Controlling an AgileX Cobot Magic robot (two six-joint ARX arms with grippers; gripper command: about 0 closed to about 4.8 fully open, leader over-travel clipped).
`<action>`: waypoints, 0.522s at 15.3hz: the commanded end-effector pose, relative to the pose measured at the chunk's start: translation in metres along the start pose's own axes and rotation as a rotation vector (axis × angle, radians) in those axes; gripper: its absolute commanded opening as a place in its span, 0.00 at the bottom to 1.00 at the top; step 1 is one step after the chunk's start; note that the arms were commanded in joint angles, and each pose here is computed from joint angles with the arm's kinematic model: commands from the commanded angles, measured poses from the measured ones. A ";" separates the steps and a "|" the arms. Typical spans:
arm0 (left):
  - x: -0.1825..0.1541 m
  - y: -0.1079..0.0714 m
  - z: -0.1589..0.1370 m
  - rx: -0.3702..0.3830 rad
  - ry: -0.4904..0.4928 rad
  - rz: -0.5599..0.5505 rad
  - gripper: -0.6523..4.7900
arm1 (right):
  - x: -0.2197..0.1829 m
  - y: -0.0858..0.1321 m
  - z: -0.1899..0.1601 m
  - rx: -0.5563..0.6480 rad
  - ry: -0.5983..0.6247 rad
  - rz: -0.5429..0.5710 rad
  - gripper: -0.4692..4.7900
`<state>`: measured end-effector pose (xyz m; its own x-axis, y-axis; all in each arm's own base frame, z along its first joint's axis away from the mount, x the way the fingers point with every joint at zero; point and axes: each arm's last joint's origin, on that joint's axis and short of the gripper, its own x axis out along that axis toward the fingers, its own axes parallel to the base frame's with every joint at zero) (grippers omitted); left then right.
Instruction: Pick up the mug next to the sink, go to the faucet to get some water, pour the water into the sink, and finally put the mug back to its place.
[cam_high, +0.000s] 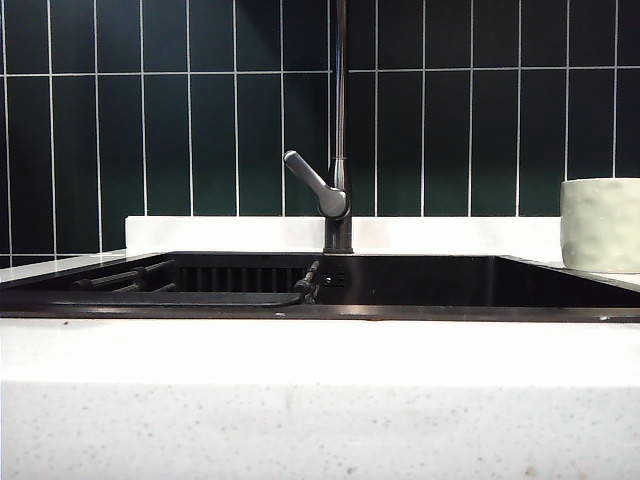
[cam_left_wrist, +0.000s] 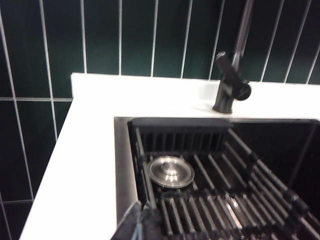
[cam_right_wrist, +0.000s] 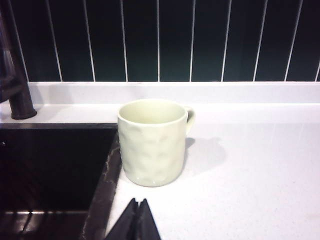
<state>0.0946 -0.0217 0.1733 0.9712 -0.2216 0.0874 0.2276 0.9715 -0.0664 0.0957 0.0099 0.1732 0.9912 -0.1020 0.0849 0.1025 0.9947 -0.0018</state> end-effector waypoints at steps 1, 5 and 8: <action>0.000 0.000 0.001 0.018 -0.009 0.018 0.11 | 0.000 0.000 0.000 0.000 -0.008 0.001 0.07; 0.000 0.003 0.000 0.072 0.003 0.085 0.11 | 0.000 -0.003 -0.003 -0.061 0.022 -0.098 0.07; 0.000 0.003 -0.002 0.094 0.021 0.079 0.11 | 0.000 -0.003 -0.002 -0.058 0.019 -0.090 0.07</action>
<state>0.0952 -0.0194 0.1713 0.9862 -0.1519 0.0664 0.1522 0.9884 0.0010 0.0955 0.0072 0.1709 0.9800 -0.1899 0.0597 0.1931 0.9797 -0.0534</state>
